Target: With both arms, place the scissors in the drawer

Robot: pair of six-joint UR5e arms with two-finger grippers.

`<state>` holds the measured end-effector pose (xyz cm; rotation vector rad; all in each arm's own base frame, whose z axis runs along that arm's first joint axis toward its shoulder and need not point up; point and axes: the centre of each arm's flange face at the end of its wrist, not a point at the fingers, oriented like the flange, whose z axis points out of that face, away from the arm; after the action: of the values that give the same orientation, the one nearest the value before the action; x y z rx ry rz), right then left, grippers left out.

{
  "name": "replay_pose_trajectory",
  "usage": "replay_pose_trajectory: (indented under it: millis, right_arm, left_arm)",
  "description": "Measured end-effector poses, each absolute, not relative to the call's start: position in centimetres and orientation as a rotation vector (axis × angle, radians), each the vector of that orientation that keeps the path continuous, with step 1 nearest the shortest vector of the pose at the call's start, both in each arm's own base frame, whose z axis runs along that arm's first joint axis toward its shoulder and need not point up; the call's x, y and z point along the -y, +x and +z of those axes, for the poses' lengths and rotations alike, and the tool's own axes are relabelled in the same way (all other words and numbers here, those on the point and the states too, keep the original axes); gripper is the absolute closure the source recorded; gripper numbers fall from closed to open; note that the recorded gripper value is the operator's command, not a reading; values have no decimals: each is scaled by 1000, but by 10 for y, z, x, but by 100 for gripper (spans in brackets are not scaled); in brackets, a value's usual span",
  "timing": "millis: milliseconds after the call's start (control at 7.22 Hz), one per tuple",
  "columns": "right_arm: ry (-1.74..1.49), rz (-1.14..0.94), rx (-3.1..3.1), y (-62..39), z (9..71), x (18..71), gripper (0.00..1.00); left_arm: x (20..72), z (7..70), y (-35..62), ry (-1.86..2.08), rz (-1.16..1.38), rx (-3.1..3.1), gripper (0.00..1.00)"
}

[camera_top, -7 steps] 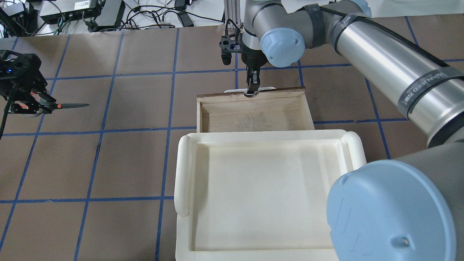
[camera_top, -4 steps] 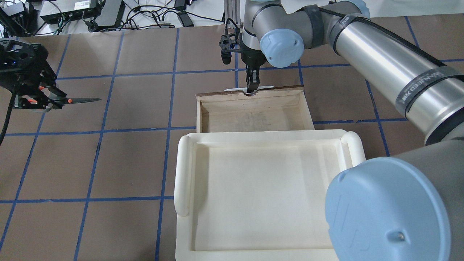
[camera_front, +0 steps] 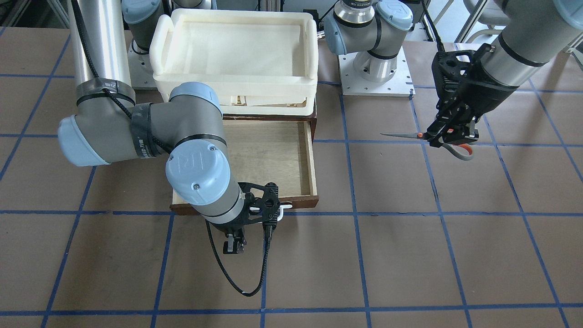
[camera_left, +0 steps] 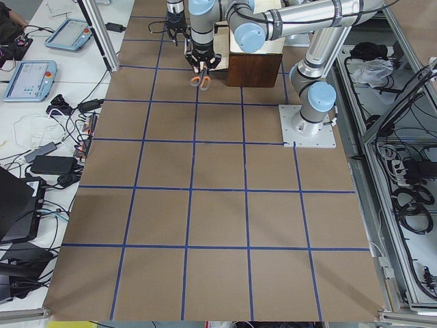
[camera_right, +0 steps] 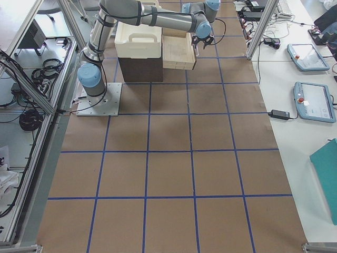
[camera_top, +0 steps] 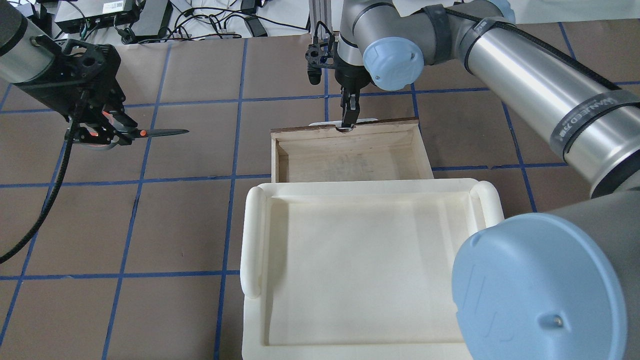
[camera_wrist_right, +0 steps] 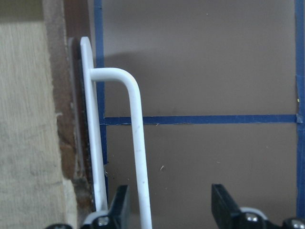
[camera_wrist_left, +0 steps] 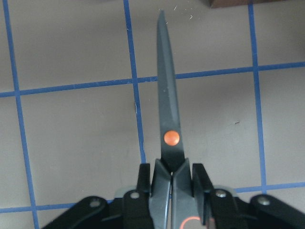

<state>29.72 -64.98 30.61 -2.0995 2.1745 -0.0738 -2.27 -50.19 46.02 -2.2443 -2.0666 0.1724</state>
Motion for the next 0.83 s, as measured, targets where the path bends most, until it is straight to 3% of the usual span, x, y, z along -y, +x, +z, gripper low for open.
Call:
replay_pose_trajectory:
  millis: [415, 831]
  right_arm:
    - [-1832, -172, -2491, 249, 388, 641, 0]
    - [-1127, -85, -2940, 223, 468, 578, 0]
  left_arm:
    - [502, 456, -78, -2221, 153, 2058, 99]
    - [498, 436, -149, -2045, 75, 2176, 98]
